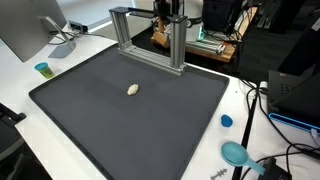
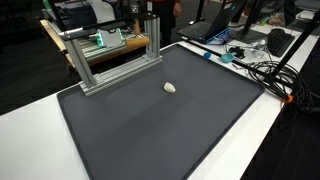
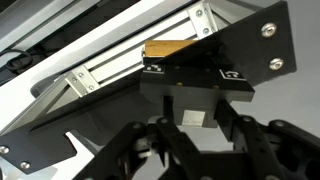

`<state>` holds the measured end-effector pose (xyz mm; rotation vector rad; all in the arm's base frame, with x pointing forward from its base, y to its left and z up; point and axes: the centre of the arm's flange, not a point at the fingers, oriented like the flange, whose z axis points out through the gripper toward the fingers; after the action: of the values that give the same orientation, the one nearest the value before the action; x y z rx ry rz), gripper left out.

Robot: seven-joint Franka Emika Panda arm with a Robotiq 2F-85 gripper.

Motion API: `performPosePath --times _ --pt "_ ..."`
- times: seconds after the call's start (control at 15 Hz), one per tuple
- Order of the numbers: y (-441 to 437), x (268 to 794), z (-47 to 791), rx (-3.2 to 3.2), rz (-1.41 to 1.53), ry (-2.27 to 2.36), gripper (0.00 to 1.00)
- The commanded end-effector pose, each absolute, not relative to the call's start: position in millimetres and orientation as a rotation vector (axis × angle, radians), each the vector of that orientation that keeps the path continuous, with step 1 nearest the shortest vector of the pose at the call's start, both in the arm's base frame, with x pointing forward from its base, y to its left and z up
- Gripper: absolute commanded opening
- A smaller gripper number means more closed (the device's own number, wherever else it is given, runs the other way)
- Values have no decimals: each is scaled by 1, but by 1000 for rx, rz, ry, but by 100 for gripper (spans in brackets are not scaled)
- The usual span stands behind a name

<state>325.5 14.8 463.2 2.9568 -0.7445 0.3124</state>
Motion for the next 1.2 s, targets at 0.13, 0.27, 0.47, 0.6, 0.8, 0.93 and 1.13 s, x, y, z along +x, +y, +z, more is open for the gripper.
performPosePath --times 0.13,0.27,0.47,0.6,0.8,0.93,1.13 --pt "13 319 447 2915 272 -835 77" --pt "14 317 442 2881 264 -870 90" --pt "15 318 440 2876 251 -903 94" --pt "16 318 438 2864 257 -921 90" --pt "20 319 440 2851 316 -886 84" --pt "18 319 447 2813 340 -805 85" --pt "20 321 450 2777 370 -717 93"
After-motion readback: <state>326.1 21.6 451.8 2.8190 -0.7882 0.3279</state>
